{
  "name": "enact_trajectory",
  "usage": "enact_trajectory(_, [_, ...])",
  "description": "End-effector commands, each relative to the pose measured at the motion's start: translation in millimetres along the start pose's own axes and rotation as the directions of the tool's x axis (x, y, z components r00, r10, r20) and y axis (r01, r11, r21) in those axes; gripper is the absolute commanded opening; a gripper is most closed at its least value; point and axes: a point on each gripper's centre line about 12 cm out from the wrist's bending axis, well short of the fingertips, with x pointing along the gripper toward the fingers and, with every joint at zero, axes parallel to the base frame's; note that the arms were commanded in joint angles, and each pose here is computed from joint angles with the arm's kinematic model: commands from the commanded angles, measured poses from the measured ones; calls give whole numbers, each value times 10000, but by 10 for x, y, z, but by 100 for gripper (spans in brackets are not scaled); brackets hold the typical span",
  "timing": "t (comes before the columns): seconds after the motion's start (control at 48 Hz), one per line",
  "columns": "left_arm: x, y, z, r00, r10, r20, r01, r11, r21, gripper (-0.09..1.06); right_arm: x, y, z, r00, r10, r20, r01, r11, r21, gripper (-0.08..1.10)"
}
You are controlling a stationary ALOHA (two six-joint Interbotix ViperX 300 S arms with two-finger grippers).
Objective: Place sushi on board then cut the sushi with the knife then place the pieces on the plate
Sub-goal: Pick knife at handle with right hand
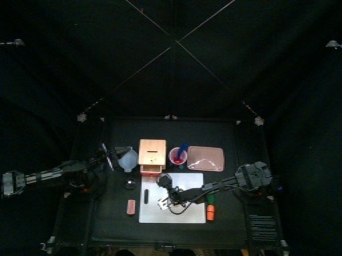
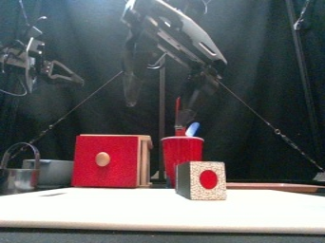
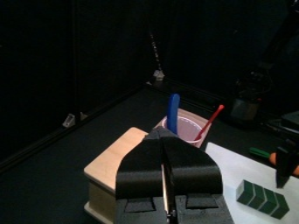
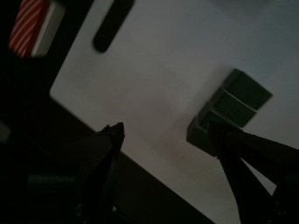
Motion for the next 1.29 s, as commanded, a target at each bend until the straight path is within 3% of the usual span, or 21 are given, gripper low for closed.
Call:
enact_trajectory(0.021, [41,-18,121,9994,-21,349,24,10000,-89,2,-277,123,160,9899,1381,-324,-1416,9761,-1647,104])
enact_trajectory(0.125, [54,-29,174,9988,-31,480,40,9998,-199,2,-319,158,246,9792,1868,-789,-2021,9301,-3066,104])
enact_trajectory(0.312, [83,-47,295,9969,-48,781,72,9995,-306,2,-308,196,360,9725,2066,-1079,-2270,7355,-6384,104])
enact_trajectory(0.5, [97,-68,364,9955,-81,943,130,9986,-507,2,-215,131,374,9796,1555,-1271,-1965,6108,-7670,104])
enact_trajectory(0.625, [96,-59,356,9958,12,916,62,9967,-813,2,-344,90,429,9844,1672,-540,-1413,5708,-8088,104])
enact_trajectory(0.708, [95,-54,346,9961,97,874,8,9929,-1189,2,-419,-24,419,9846,1727,-268,-1211,5636,-8171,104])
enact_trajectory(0.792, [94,-77,340,9964,7,842,105,9912,-1320,2,-427,-199,423,9862,1644,-186,-1123,5827,-8049,104])
enact_trajectory(0.875, [92,-131,339,9962,-273,822,371,9920,-1209,2,-465,-377,425,9870,1607,-90,-1060,6073,-7874,104])
enact_trajectory(0.958, [89,-223,346,9938,-761,813,841,9915,-989,2,-584,-532,457,9825,1849,240,-1014,6380,-7634,104])
enact_trajectory(1.083, [81,-313,353,9891,-1233,805,1299,9882,-818,2,-814,-728,495,9757,2101,630,-987,6771,-7293,104])
enact_trajectory(1.146, [78,-335,349,9877,-1350,789,1413,9867,-807,2,-923,-872,505,9768,2015,726,-923,7018,-7064,104])
enact_trajectory(1.292, [75,-341,342,9874,-1384,770,1442,9866,-762,2,-1148,-1253,575,9854,1499,810,-632,7627,-6437,104])
